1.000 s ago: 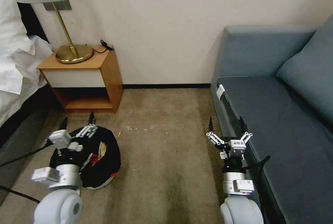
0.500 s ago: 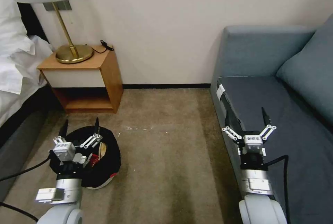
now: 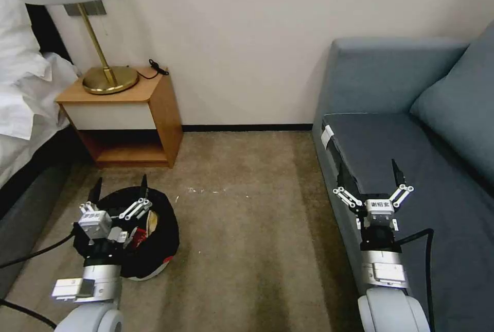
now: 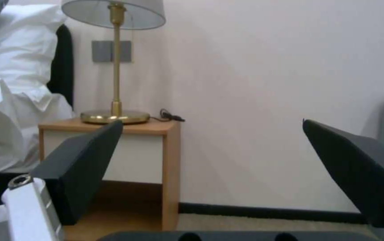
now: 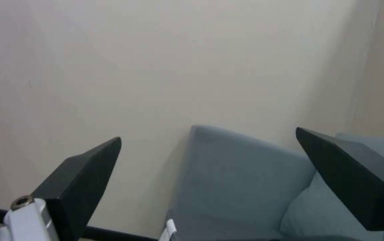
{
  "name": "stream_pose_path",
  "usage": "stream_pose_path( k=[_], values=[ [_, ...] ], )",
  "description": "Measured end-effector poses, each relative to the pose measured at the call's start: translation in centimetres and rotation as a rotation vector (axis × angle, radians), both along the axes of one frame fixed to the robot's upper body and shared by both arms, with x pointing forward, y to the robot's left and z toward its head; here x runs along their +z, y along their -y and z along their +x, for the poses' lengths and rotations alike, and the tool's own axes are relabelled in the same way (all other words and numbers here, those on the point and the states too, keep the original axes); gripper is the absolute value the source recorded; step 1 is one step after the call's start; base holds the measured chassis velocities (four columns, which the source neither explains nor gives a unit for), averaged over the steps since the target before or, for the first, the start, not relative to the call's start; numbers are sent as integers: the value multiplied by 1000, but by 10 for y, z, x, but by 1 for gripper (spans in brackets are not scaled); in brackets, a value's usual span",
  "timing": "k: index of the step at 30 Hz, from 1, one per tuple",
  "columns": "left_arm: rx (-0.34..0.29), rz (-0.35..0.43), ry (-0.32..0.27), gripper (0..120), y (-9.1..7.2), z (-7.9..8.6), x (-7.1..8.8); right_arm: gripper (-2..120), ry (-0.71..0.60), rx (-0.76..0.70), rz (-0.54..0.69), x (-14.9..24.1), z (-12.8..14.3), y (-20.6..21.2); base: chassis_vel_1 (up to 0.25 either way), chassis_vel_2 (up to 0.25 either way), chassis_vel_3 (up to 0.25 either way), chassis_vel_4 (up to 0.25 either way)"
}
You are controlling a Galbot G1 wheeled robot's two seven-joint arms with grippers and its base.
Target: Pick up the trash bin, then pick up the garbage on the floor and place it into the trash bin.
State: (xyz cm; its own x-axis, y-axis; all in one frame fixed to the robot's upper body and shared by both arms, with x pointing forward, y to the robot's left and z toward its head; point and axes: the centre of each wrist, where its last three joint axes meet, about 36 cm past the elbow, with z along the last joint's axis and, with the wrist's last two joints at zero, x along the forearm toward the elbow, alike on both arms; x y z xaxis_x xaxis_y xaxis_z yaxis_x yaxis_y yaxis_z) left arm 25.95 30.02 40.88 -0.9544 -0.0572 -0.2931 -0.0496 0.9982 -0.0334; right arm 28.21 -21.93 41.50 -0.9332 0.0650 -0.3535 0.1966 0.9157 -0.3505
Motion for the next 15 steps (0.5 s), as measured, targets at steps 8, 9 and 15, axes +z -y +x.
stream_pose_path(
  k=[8, 9, 15],
  values=[
    [3, -2, -1, 100, 0, 0, 0, 100, 0, 0, 1, 0, 0, 0, 0, 0, 0, 0],
    [3, -2, -1, 100, 0, 0, 0, 100, 0, 0, 2, 0, 0, 0, 0, 0, 0, 0],
    [4, -3, -2, 100, 0, 0, 0, 100, -1, 0, 2, 0, 0, 0, 0, 0, 0, 0]
  ],
)
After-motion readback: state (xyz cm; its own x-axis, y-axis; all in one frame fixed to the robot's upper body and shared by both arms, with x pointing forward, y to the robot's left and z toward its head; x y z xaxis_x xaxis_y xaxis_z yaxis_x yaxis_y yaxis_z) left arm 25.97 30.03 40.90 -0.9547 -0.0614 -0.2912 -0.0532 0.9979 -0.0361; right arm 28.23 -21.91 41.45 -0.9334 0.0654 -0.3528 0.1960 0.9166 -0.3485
